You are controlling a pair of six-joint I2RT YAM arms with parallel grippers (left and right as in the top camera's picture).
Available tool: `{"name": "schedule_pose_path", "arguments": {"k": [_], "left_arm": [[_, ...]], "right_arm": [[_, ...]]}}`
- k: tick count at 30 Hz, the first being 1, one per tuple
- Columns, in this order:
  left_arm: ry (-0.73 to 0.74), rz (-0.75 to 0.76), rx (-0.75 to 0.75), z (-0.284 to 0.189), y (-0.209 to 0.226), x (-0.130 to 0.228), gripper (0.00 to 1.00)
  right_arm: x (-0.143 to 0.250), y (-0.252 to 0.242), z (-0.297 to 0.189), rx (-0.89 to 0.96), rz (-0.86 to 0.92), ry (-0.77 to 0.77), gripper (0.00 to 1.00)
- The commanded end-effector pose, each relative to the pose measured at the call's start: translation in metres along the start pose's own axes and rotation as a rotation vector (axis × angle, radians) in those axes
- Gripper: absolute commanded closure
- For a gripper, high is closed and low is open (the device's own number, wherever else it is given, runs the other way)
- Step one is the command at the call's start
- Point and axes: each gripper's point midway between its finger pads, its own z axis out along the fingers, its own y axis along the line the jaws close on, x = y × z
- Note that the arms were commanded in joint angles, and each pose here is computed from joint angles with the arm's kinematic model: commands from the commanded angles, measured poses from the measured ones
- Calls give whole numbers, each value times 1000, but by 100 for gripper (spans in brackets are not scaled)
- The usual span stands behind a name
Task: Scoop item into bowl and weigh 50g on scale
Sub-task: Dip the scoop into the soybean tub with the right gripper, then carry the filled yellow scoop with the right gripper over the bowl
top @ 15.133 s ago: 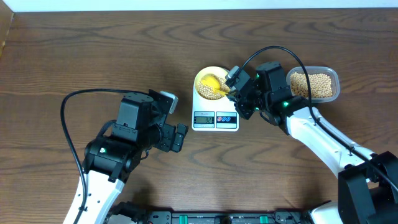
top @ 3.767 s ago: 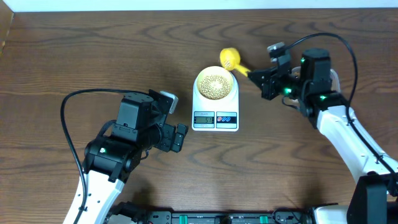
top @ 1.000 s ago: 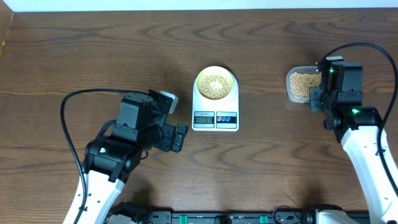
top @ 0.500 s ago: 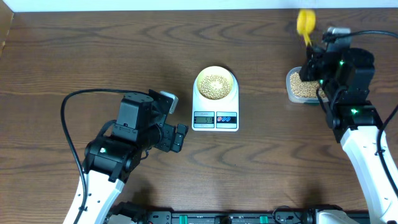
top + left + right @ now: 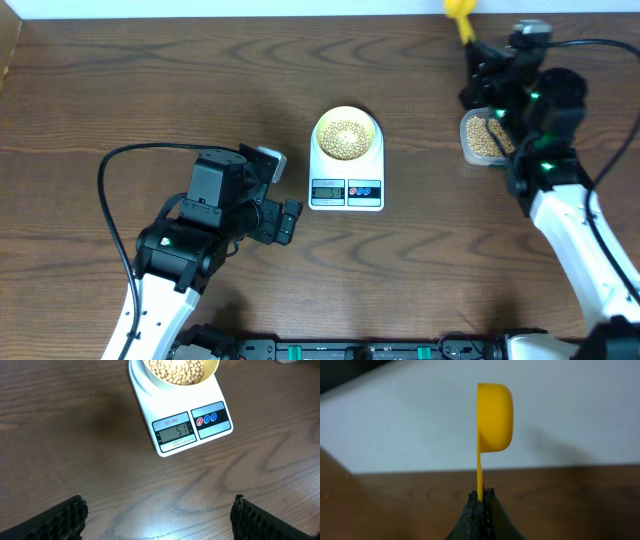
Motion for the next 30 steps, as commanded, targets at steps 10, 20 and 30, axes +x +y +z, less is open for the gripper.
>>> {"name": "schedule_pose_path", "arguments": {"k": [10,20,30], "left_arm": [[-2,4,-9,0,1,0,6],[-2,4,-9,0,1,0,6],[-2,4,-9,0,1,0,6]], "right_arm": [[77,56,35,-151,-88,175,99],[99,63,40,-174,-140,224,99],[135,70,29,-250,-134,374,99]]}}
